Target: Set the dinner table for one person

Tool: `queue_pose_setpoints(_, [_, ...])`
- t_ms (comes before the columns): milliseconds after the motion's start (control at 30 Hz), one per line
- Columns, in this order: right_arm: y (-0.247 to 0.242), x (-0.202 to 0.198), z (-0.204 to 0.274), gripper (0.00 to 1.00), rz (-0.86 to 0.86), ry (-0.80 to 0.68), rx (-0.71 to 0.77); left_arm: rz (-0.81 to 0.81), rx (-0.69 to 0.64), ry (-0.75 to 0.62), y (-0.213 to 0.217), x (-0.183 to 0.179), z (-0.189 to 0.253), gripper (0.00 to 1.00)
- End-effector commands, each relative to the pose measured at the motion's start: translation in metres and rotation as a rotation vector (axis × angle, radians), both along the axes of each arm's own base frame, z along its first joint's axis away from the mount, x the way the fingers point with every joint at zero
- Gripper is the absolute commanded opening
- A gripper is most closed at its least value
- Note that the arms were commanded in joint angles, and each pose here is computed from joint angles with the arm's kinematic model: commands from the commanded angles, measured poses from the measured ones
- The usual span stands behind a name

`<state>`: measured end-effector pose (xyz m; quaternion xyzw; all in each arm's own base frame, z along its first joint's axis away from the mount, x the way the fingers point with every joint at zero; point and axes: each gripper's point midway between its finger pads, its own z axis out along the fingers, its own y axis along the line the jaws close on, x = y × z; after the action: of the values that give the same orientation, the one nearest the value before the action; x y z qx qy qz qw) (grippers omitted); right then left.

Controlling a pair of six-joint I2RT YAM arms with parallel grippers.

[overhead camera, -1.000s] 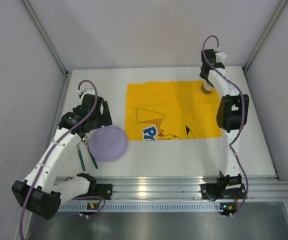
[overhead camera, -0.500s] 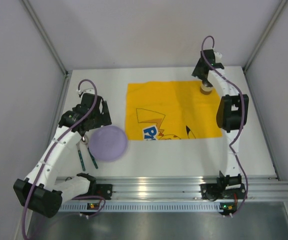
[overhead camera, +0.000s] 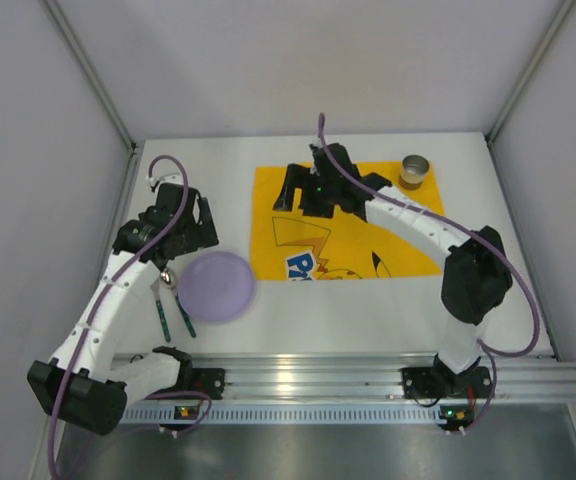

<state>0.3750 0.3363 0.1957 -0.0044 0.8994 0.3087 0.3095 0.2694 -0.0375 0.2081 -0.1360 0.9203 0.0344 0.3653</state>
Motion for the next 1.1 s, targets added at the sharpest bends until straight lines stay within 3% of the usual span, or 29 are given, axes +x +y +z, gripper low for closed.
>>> queue_pose_setpoints(0, [0.053,-0.046,-0.059,0.87,0.147,0.235,0.084,-0.005,-0.011,-0.054,0.000,0.006,0.020,0.98])
queue_pose_setpoints(467, [0.126,-0.114,-0.082,0.79,0.359,0.351,0.097,0.002,-0.002,-0.068,0.008,-0.009,0.030,0.99])
queue_pose_setpoints(633, [0.137,-0.122,-0.092,0.72,0.385,0.382,0.091,0.011,0.013,-0.076,0.012,-0.014,0.033,0.99])
queue_pose_setpoints(1000, [0.130,-0.122,-0.115,0.70,0.366,0.391,-0.061,0.033,0.012,-0.087,0.018,-0.025,0.032,0.99])
queue_pose_setpoints(1067, [0.133,-0.125,-0.118,0.63,0.379,0.396,-0.064,0.037,0.009,-0.084,0.018,-0.025,0.030,0.98])
